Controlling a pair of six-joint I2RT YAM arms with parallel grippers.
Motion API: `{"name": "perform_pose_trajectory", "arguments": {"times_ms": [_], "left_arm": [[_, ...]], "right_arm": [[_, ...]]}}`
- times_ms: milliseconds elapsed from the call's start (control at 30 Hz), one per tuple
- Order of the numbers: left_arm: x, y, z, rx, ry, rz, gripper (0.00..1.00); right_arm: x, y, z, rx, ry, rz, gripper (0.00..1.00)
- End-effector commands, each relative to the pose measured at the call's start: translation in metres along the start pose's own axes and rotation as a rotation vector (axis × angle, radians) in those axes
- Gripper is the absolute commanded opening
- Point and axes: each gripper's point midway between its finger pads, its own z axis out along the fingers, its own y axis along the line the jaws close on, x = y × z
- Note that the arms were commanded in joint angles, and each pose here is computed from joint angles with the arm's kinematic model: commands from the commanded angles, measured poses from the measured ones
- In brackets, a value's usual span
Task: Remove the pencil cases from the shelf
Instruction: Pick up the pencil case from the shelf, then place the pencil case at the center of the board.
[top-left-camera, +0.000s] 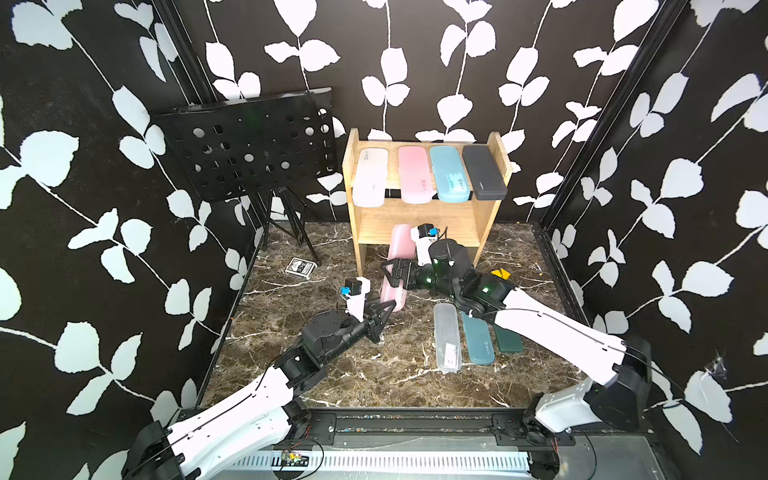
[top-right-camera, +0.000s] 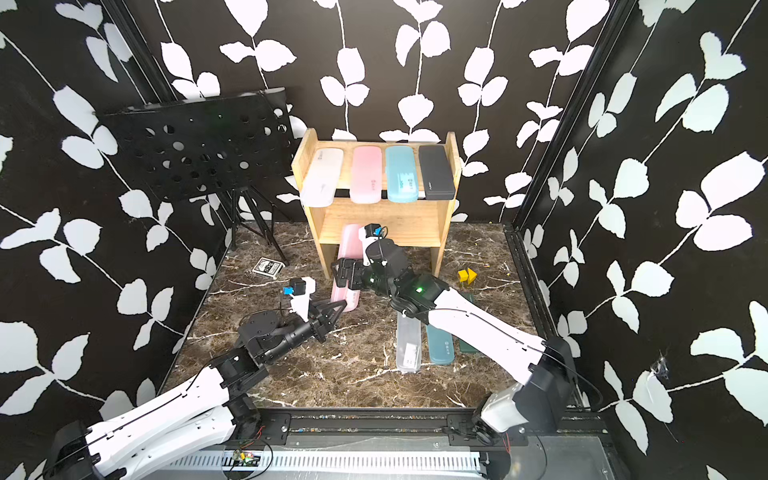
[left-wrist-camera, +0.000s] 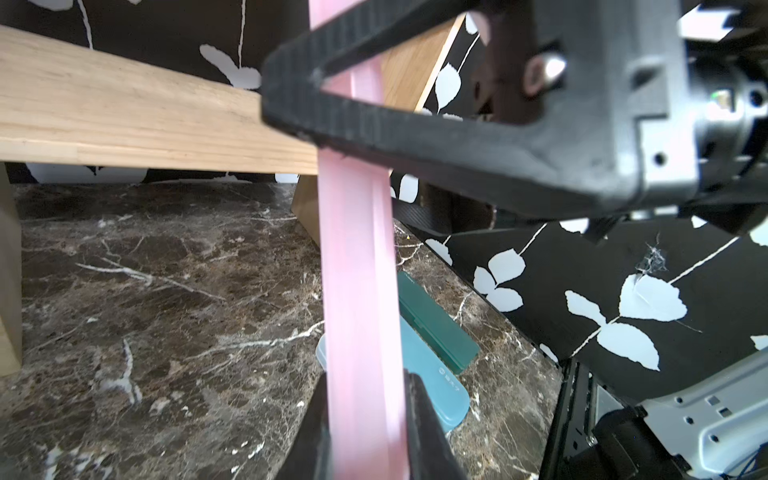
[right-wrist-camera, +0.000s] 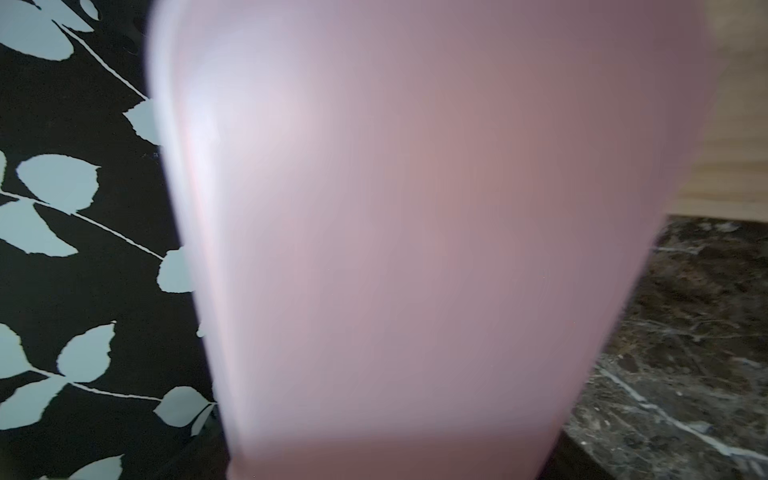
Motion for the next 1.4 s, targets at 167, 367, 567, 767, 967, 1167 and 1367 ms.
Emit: {"name": "perform_pose_trajectory", "arguments": {"times_ms": [167,367,567,767,967,1167,1367], "left_arm": [[-0.020,-0.002,-0.011,-0.009,-0.084,0.035,0.19],[-0.014,0.039,-0.022,-0.252,-0.046,0.035,0.99],[-0.014,0.071,-0.045,-0.480,0.029,0.115,0.99],[-0.002,0.072,-0.038,-0.471,0.075,0.081,0.99],[0.009,0.071,-0.030,-0.447,0.102,0.054,0.99],[0.017,0.070,-0.026,-0.434,0.133,0.048,0.99],[0.020,0.072,-0.028,-0.437,0.142,0.044,0.99]], "right_arm": [[-0.016,0.006,-0.012,0.002,-0.043,-0.012,0.73],[0.004,-0.028,-0.020,0.134,0.057,-0.023,0.70],[0.084,-0.092,-0.007,0.292,0.339,0.071,0.69],[0.168,-0.125,0.014,0.373,0.534,0.127,0.67],[0.191,-0.138,0.023,0.461,0.565,0.125,0.67],[0.206,-0.157,0.027,0.554,0.586,0.140,0.71],[0.213,-0.168,0.031,0.602,0.597,0.133,0.73]]}}
